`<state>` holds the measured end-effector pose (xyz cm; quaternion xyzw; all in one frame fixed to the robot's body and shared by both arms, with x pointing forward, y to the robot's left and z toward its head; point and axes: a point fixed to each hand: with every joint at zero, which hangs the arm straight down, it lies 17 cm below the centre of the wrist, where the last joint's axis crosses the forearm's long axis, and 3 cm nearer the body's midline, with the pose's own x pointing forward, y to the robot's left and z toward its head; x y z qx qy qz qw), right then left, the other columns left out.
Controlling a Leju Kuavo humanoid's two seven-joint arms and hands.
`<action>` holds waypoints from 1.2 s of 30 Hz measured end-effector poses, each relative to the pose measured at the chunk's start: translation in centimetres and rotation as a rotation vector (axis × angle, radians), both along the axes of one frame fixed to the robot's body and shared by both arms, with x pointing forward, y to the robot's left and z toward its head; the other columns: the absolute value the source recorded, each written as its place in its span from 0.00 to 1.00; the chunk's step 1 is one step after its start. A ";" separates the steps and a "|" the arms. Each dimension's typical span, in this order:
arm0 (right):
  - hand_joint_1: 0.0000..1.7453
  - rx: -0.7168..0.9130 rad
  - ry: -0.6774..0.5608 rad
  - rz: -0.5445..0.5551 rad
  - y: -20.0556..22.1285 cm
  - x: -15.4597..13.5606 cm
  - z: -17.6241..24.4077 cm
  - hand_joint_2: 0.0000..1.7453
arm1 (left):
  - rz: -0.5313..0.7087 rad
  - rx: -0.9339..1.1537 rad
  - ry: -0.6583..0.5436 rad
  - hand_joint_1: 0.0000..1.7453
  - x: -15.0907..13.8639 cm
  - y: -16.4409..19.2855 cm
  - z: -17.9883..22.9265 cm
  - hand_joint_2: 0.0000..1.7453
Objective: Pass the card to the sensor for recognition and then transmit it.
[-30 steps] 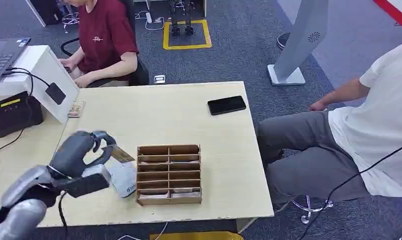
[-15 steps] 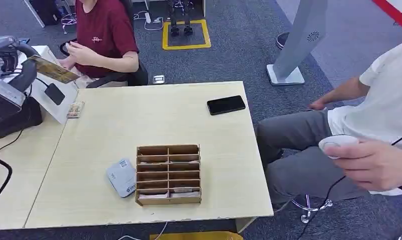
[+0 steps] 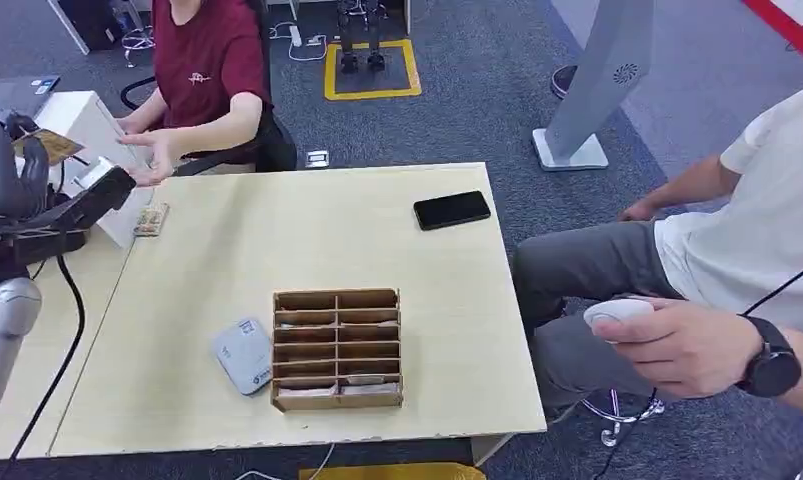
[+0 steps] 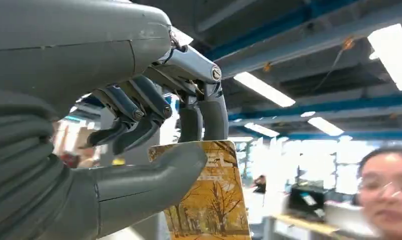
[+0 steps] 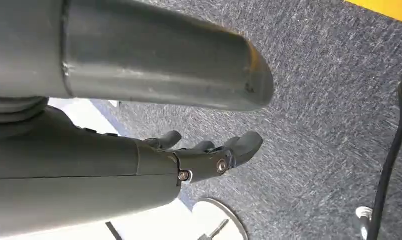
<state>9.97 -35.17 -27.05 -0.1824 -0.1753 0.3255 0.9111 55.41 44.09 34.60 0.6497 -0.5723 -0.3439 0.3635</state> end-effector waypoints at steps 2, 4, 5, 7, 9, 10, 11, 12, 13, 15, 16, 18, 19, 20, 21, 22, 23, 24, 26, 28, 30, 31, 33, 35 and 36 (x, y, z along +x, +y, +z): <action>0.00 -0.002 0.005 0.001 0.0 -0.1 0.0 0.00 | 0.012 -0.018 0.022 1.00 0.6 0.3 -1.2 1.00; 0.00 -0.003 0.007 0.005 0.0 -0.1 0.0 0.00 | 0.022 -0.032 0.056 1.00 1.0 0.6 -2.7 1.00; 0.00 -0.003 0.008 0.006 0.0 -0.1 0.0 0.00 | 0.023 -0.038 0.070 1.00 1.1 0.6 -3.4 1.00; 0.00 -0.004 0.009 0.010 0.1 -0.1 -0.1 0.00 | 0.021 -0.048 0.086 1.00 1.3 0.4 -4.2 1.00; 0.00 -0.004 0.006 0.016 0.1 -0.1 0.0 0.00 | 0.021 -0.055 0.098 1.00 1.5 0.2 -4.8 1.00; 0.00 -0.003 0.005 0.018 0.2 0.0 0.0 0.00 | 0.019 -0.059 0.101 1.00 1.6 0.0 -4.9 1.00; 0.00 -0.003 0.004 0.019 0.2 0.0 0.0 0.00 | 0.018 -0.062 0.105 1.00 1.6 -0.1 -5.1 1.00; 0.00 -0.001 0.002 0.022 0.2 0.0 0.0 0.00 | 0.015 -0.064 0.109 1.00 1.7 -0.2 -5.3 1.00; 0.00 0.000 0.000 0.025 0.3 0.1 0.0 0.00 | 0.010 -0.066 0.114 1.00 1.8 -0.4 -5.6 1.00; 0.00 0.000 -0.002 0.026 0.3 0.1 0.0 0.00 | 0.007 -0.071 0.122 0.70 1.9 -0.6 -5.9 1.00; 0.00 -0.001 -0.003 0.026 0.3 0.1 0.0 0.00 | 0.000 -0.075 0.126 0.70 1.9 -0.8 -6.1 1.00; 0.00 0.000 -0.003 0.027 0.3 0.1 0.0 0.00 | -0.010 -0.080 0.132 0.00 2.0 -1.1 -6.4 1.00; 0.00 0.000 -0.003 0.027 0.3 0.1 0.0 0.00 | -0.017 -0.081 0.131 0.00 2.0 -1.3 -6.4 1.00; 0.00 0.001 -0.003 0.027 0.4 0.1 0.0 0.00 | -0.021 -0.082 0.131 0.00 2.0 -1.4 -6.4 1.00; 0.00 0.001 -0.003 0.026 0.4 0.1 0.0 0.00 | -0.026 -0.082 0.132 0.00 2.0 -1.5 -6.4 1.00; 0.00 0.002 -0.002 0.026 0.4 0.1 0.0 0.00 | -0.029 -0.083 0.132 0.00 2.0 -1.6 -6.4 1.00; 0.00 0.002 -0.002 0.026 0.4 0.0 0.0 0.00 | -0.033 -0.081 0.132 0.00 2.0 -1.6 -6.5 1.00; 0.00 0.002 -0.001 0.026 0.4 0.0 0.0 0.00 | -0.035 -0.080 0.133 0.00 2.0 -1.7 -6.5 1.00; 0.00 0.002 -0.001 0.026 0.4 0.0 0.0 0.00 | -0.036 -0.081 0.134 0.00 2.0 -1.7 -6.6 1.00; 0.00 0.003 -0.001 0.026 0.4 0.0 0.0 0.00 | -0.036 -0.081 0.134 0.00 2.0 -1.7 -6.6 1.00; 0.00 0.002 0.000 0.026 0.4 0.0 0.0 0.00 | -0.035 -0.081 0.136 0.00 2.0 -1.6 -6.7 1.00; 0.00 0.002 0.000 0.026 0.4 -0.1 0.0 0.00 | -0.034 -0.080 0.139 0.00 1.9 -1.5 -6.8 1.00; 0.00 0.002 0.004 0.025 0.4 -0.2 -0.1 0.00 | -0.027 -0.073 0.146 0.00 1.5 -0.8 -7.3 1.00; 0.00 0.002 0.005 0.023 0.4 -0.3 -0.1 0.00 | -0.026 -0.073 0.138 0.00 0.7 0.1 -7.8 1.00; 0.00 0.001 0.004 0.023 0.4 -0.4 -0.1 0.00 | -0.027 -0.068 0.120 0.00 -0.1 0.7 -7.8 1.00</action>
